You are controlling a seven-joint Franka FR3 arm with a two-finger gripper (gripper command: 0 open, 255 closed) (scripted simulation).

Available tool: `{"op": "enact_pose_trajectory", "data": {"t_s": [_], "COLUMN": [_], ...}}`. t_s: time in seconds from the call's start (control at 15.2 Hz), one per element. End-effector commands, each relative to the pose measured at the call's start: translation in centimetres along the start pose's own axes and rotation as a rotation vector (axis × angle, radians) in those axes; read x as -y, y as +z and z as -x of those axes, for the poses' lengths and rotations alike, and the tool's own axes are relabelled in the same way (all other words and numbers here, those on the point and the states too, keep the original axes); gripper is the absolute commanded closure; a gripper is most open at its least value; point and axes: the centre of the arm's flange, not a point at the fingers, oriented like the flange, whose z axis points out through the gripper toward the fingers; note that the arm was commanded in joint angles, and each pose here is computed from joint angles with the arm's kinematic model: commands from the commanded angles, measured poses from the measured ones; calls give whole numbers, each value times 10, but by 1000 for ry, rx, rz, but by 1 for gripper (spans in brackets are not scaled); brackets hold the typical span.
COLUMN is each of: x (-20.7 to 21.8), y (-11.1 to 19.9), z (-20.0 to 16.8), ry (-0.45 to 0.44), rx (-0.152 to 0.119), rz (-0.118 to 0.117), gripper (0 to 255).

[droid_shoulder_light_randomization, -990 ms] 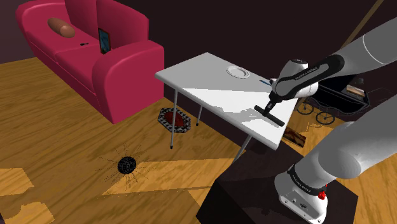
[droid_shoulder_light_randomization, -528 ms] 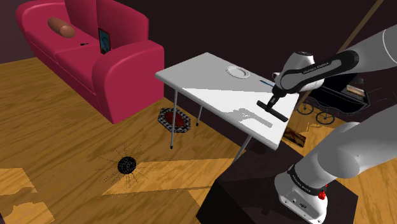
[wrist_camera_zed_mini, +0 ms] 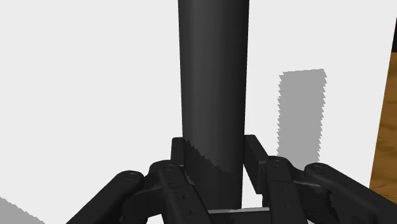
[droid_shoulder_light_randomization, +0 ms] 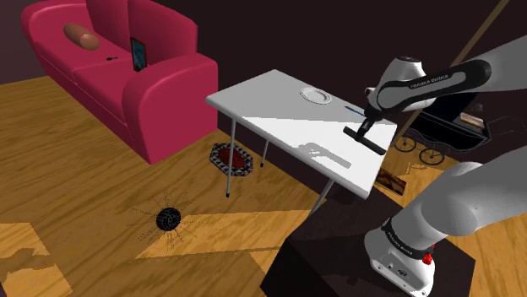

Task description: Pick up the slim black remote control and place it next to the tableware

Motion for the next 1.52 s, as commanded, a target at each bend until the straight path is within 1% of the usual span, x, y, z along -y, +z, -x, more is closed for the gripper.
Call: {"op": "enact_pose_trajectory", "data": {"t_s": [0.0,1.12,1.19,1.45], "x": [-7,-84,-91,-89], "y": [-3,6,6,28], "z": [-19,-229,-249,-249], "ry": [0,0,0,0], "rx": [0,0,0,0], "rz": [-1,-1,-1,-1], "gripper": [255,255,255,255]}}
